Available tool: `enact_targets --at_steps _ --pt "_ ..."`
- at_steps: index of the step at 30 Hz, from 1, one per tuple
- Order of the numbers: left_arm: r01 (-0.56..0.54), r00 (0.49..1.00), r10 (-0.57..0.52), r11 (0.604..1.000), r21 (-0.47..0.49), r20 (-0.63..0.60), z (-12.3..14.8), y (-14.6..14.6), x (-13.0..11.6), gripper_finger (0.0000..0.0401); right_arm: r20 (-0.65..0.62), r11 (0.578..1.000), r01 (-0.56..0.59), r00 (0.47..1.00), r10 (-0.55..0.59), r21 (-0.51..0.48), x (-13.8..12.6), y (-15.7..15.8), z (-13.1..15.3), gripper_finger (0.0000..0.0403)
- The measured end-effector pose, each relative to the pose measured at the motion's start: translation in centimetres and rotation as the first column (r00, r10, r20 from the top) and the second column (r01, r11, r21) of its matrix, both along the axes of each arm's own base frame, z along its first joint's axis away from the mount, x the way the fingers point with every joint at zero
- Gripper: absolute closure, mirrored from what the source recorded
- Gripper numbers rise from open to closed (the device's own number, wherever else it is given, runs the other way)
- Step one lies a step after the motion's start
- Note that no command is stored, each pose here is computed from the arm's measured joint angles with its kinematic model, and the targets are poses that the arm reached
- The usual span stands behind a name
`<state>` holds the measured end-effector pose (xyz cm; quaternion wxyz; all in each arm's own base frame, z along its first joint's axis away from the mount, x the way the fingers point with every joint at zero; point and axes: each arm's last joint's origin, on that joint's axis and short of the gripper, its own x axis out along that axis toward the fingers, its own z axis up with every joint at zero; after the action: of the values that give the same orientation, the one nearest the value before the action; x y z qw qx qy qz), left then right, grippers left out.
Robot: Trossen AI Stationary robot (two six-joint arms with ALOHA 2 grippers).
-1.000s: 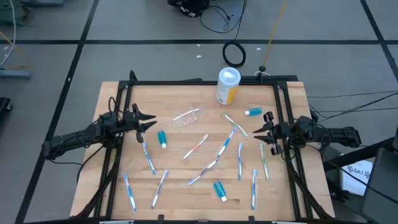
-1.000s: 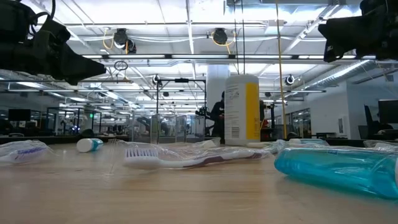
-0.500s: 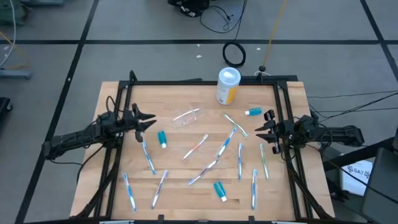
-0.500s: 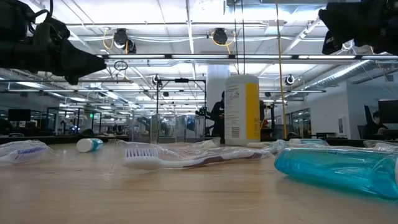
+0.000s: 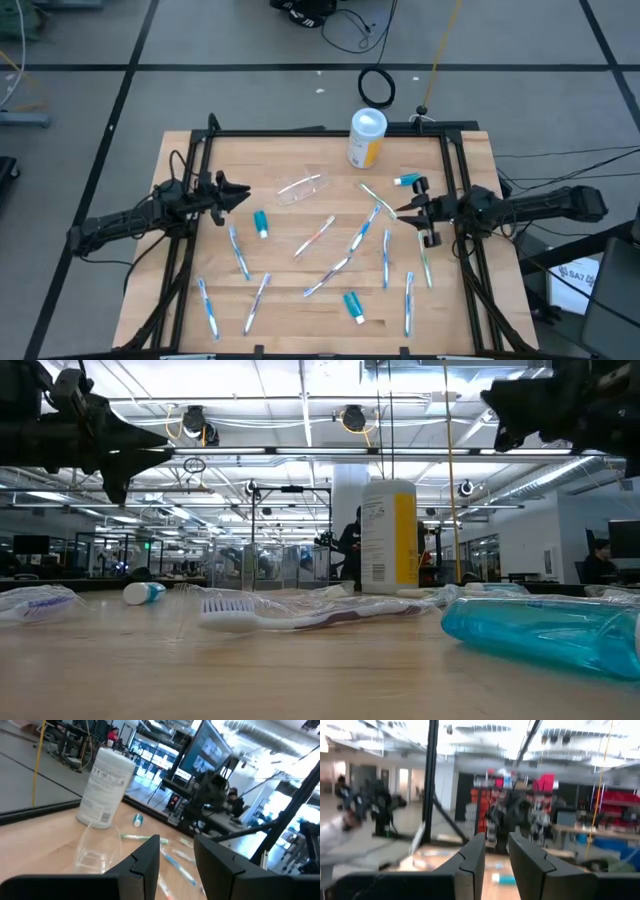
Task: Pick & Place toothbrushing station
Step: Put the blue toothbrush into the transparent organizer
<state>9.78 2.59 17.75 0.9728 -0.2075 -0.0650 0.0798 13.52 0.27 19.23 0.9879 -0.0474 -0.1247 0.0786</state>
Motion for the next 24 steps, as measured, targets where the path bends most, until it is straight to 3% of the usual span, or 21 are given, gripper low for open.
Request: enact_targets --at_steps 3,7,15,20,24 --pt "-0.004 1.000 0.004 0.999 -0.052 -0.003 0.1 -0.1 0.2 0.0277 -0.077 0.999 0.007 0.997 -0.011 -0.042 1.1 0.0 -0.4 0.0326" --pt "-0.001 1.000 0.000 0.999 -0.035 -0.025 1.0 -0.4 0.6 0.0277 -0.092 0.996 0.015 0.996 -0.023 -0.085 2.4 -0.1 -0.2 0.0326" --pt "-0.041 0.971 0.046 0.999 0.026 -0.233 4.8 -1.1 2.1 0.0277 -0.097 0.993 0.019 0.995 -0.031 -0.120 3.0 -0.1 -0.6 0.0326" --pt "-0.145 0.878 0.126 0.989 -0.005 -0.462 7.0 -1.4 3.4 0.0277 -0.109 0.992 0.019 0.994 -0.033 -0.127 3.1 -0.1 -0.7 0.0326" --pt "-0.163 0.759 0.080 0.984 -0.070 -0.646 7.4 -2.1 4.5 0.0277 -0.126 0.992 0.016 0.992 -0.033 -0.127 3.1 -0.1 -0.9 0.0326"
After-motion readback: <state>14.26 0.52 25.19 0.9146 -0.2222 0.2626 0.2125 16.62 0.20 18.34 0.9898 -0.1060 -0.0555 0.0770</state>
